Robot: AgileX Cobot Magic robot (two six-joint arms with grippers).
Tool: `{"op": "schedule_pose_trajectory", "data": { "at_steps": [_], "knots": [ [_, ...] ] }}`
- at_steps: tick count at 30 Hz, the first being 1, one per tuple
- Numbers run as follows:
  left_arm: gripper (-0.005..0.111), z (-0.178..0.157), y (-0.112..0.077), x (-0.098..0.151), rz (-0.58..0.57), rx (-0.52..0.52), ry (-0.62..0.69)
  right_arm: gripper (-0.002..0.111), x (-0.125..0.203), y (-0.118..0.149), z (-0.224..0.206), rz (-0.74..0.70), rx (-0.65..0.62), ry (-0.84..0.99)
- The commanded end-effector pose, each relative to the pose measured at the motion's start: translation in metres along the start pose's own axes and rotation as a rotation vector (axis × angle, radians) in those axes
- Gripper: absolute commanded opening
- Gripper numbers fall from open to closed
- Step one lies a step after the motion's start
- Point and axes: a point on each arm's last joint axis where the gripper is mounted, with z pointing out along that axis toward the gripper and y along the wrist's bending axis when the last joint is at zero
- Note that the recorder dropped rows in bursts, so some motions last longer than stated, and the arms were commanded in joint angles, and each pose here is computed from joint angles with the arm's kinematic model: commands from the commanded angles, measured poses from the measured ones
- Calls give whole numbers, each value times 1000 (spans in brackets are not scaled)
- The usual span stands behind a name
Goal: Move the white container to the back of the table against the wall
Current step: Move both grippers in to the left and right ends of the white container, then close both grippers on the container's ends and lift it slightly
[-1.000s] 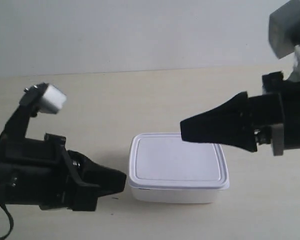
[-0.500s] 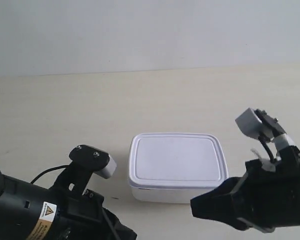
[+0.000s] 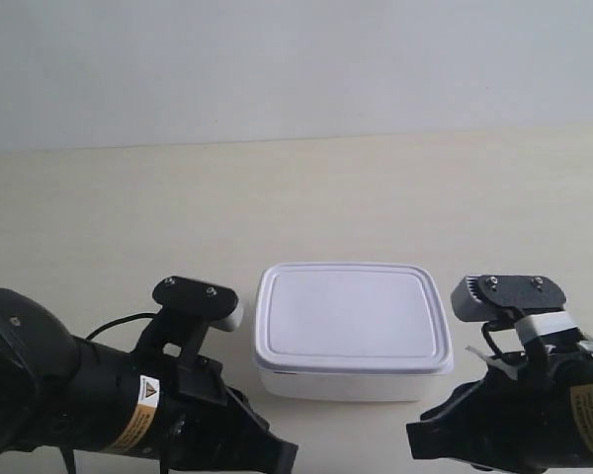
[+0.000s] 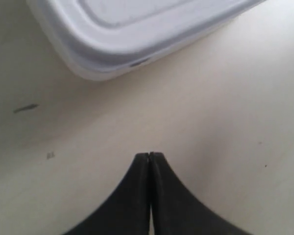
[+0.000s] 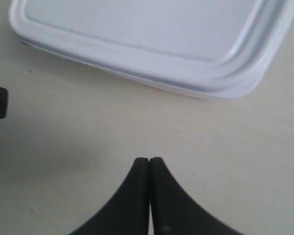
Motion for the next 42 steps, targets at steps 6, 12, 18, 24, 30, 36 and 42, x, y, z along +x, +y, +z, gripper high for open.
{"op": "schedule_pose_trajectory", "data": {
  "at_steps": [6,12,18,24,30,36,42],
  "knots": [
    [0,20,-2,-7,8,-20,20,0,-2,-9,10,6,92,2],
    [0,30,-1,-13,20,-37,20,0,-12,-6,12,3,86,-12],
    [0,35,-1,-21,41,-65,-5,0,-11,-12,19,2,135,4],
    [0,35,1,-30,63,-107,-51,0,-21,-10,29,3,131,11],
    [0,35,4,-32,63,-141,-71,0,-30,-8,38,2,134,19],
    [0,34,5,-38,71,-172,-102,0,-36,-8,47,2,140,27],
    [0,32,3,-48,76,-184,-141,0,-43,-9,51,0,164,9]
  ]
}}
